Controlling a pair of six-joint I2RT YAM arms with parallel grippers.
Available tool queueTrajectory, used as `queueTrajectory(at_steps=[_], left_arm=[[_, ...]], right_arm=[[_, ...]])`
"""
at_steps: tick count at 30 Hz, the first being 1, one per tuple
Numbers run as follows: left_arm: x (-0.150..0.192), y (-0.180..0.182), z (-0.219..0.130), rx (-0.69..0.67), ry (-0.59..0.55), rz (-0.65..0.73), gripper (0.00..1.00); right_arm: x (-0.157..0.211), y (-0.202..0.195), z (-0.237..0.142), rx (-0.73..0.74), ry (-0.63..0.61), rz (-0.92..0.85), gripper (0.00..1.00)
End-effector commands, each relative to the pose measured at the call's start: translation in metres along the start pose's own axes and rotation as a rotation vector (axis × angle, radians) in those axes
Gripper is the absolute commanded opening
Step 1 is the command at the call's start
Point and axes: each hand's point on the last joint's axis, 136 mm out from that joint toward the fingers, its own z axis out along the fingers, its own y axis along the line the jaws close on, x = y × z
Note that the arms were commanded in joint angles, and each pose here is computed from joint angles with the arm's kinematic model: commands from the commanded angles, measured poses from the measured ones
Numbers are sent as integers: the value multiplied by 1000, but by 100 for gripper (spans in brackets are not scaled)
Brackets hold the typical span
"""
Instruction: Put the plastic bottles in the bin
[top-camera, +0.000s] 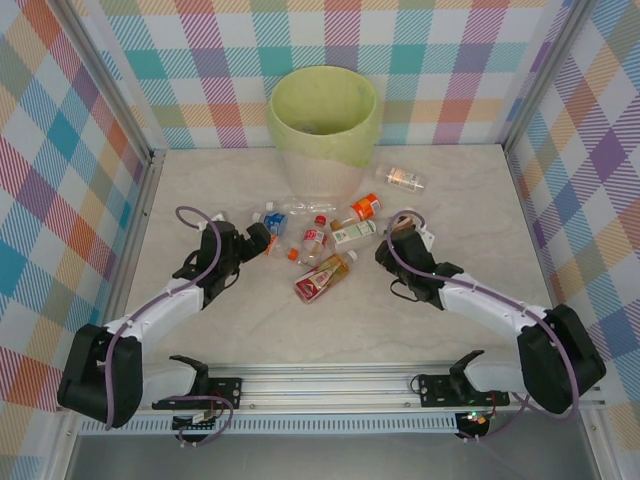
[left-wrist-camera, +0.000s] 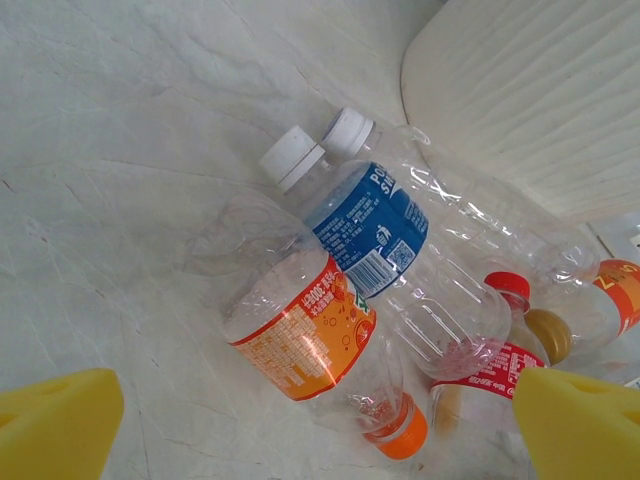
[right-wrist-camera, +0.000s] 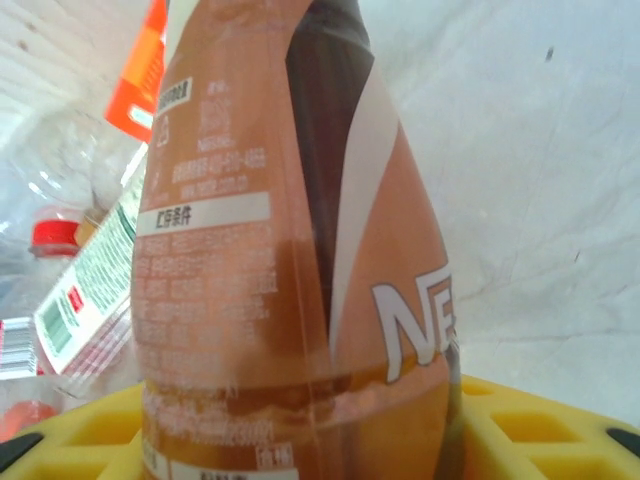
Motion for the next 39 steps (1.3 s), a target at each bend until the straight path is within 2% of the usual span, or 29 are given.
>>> queueTrajectory(at_steps=[1, 9, 18, 27, 32, 39], left_arm=[[1, 0, 5, 18, -1, -42, 100], [1, 0, 10, -11, 31, -64, 100], [-6, -9, 6, 13, 26, -61, 100], [-18, -11, 3, 8, -16, -83, 100], [-19, -10, 5, -3, -12, -102, 100], [-19, -12, 10, 12, -10, -136, 100]], right_arm=[[-46, 27, -21, -71, -183, -70, 51], [-110, 99, -67, -238, -342, -269, 53], [-174, 176, -101, -475, -422, -337, 54], [-225, 239, -80, -574, -378, -436, 55], [-241, 257, -65, -590, -358, -436, 56], [-255, 267, -11, -612, -322, -350, 56]])
